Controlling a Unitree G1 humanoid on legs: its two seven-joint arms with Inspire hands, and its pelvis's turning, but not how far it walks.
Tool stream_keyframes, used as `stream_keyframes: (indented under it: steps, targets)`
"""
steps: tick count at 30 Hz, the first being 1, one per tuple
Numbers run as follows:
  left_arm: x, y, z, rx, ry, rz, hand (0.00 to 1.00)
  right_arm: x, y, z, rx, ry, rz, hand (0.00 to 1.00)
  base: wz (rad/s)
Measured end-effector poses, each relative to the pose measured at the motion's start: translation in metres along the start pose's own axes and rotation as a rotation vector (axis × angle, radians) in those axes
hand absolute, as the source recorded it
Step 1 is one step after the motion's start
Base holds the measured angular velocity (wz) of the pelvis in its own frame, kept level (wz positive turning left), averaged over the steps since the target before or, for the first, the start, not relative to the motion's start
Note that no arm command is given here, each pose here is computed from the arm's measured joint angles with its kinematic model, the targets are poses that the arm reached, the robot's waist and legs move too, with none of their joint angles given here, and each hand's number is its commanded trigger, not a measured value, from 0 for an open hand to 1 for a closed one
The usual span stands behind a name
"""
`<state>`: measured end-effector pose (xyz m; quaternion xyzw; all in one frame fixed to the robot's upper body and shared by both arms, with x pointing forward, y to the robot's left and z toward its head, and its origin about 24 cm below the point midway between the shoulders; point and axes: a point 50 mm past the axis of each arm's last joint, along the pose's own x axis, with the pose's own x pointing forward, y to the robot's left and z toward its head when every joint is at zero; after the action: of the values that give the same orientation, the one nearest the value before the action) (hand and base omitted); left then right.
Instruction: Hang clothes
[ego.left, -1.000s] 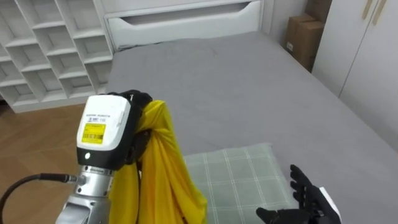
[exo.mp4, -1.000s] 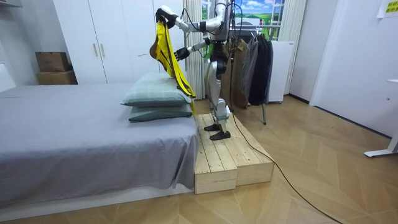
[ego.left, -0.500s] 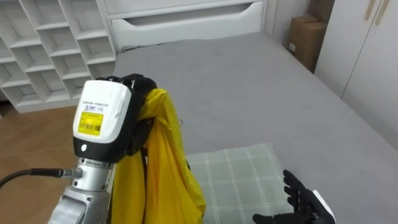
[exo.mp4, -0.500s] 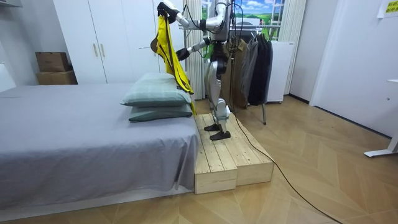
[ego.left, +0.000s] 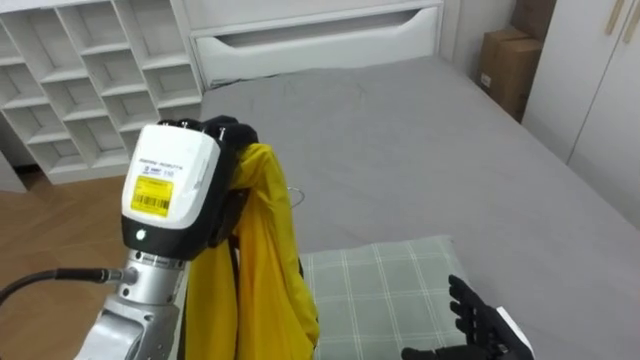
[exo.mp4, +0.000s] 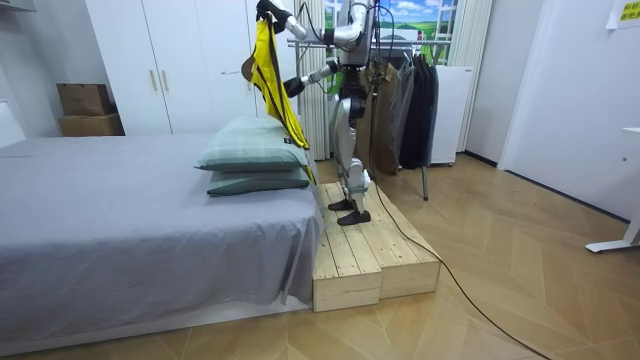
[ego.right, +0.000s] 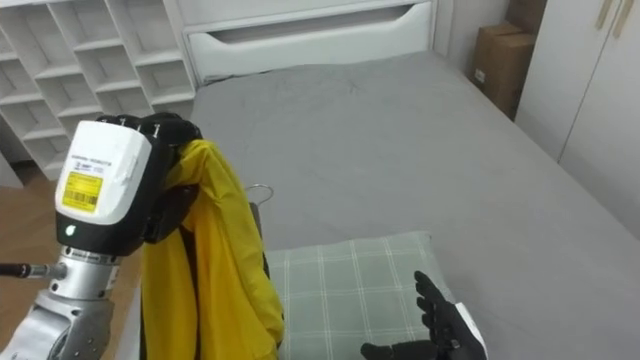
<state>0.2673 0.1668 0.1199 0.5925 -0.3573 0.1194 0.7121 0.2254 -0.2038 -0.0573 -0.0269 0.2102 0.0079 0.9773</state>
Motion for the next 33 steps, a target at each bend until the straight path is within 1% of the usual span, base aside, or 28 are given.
stream_keyframes:
  steps: [6,11,17,21,24,27,30,33]
  targets:
    - [0.01,0.018,0.007,0.017,-0.06,0.076,1.0,0.0,0.001,0.0,0.082,0.001,-0.001,0.0,0.0]
    - [0.012,0.025,0.009,0.03,-0.089,0.098,1.0,0.001,0.0,0.0,0.13,-0.002,-0.008,0.0,0.0]
    - [0.015,0.025,0.01,0.05,-0.104,0.106,1.0,0.002,0.001,0.0,0.132,0.001,-0.027,0.0,0.0]
    - [0.015,0.025,0.011,0.05,-0.109,0.113,1.0,0.004,0.007,0.0,0.093,0.007,-0.002,0.0,0.0]
    - [0.014,0.023,0.016,0.037,-0.125,0.103,1.0,0.008,0.017,0.006,0.073,-0.006,0.039,0.0,0.0]
    - [0.012,0.017,0.028,-0.011,-0.166,0.086,1.0,0.019,0.031,0.021,0.069,-0.044,0.09,0.0,0.0]
    - [0.011,0.016,0.031,-0.015,-0.182,0.081,1.0,0.023,0.039,0.028,0.087,-0.062,0.121,0.0,0.01]
    - [0.012,0.016,0.031,-0.009,-0.186,0.086,1.0,0.023,0.046,0.028,0.116,-0.058,0.159,0.0,0.04]
